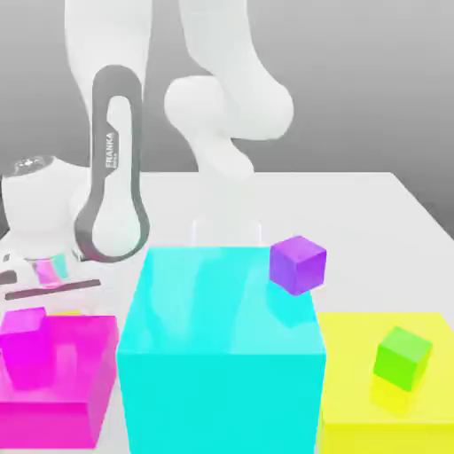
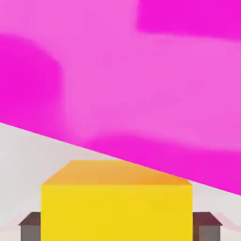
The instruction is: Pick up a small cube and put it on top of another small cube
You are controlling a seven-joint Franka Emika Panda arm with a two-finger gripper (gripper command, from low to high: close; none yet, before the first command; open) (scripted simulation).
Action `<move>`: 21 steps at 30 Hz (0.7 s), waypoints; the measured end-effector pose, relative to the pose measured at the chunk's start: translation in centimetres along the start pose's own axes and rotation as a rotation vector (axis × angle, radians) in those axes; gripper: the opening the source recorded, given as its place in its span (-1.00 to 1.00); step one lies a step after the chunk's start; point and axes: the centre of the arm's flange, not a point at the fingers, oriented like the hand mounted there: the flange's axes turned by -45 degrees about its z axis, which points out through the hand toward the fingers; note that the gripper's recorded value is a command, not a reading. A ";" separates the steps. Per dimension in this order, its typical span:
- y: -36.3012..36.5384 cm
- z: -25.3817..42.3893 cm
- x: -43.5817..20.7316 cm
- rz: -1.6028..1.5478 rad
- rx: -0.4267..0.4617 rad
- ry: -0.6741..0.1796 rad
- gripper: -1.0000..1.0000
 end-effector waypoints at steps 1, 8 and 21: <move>0.0 0.0 0.0 0.000 0.001 0.000 -1.00; 0.2 -3.8 0.1 -0.002 -0.004 -0.001 -1.00; 0.0 -17.2 13.4 -0.076 -0.087 0.060 -1.00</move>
